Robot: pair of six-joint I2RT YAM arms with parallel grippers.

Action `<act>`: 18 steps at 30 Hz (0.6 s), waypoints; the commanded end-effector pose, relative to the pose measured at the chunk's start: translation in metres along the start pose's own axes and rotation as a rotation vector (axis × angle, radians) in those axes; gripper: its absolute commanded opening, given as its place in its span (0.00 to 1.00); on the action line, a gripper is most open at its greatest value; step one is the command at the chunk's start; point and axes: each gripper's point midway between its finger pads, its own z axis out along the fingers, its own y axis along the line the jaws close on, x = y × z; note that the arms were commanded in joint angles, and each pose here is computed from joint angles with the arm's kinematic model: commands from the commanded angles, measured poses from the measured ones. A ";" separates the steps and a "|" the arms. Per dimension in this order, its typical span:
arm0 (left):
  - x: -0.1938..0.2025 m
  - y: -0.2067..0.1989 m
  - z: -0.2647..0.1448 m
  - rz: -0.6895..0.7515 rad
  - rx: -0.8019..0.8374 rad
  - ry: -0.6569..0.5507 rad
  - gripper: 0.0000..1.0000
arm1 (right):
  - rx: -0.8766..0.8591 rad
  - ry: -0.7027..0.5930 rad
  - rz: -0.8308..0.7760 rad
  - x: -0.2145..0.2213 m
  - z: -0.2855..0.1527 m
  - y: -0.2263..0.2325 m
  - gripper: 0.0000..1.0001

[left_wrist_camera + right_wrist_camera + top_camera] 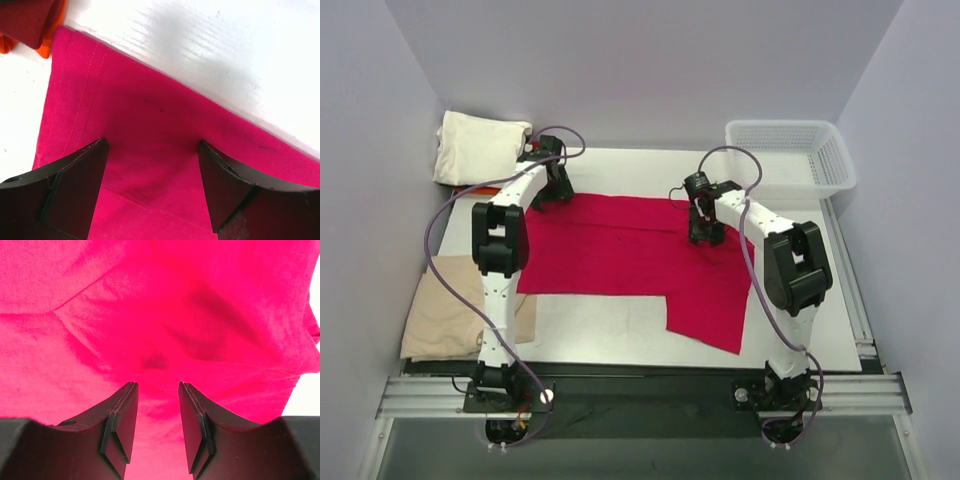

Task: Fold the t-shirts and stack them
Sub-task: Fold the flattened tshirt in 1/3 of the way

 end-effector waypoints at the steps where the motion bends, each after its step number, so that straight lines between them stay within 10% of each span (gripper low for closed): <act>1: 0.002 0.002 0.005 -0.005 -0.011 0.029 0.84 | 0.026 0.012 -0.010 -0.002 -0.007 -0.007 0.39; 18: -0.038 -0.018 -0.077 -0.037 0.188 -0.166 0.84 | 0.044 0.055 -0.117 0.022 0.000 -0.003 0.38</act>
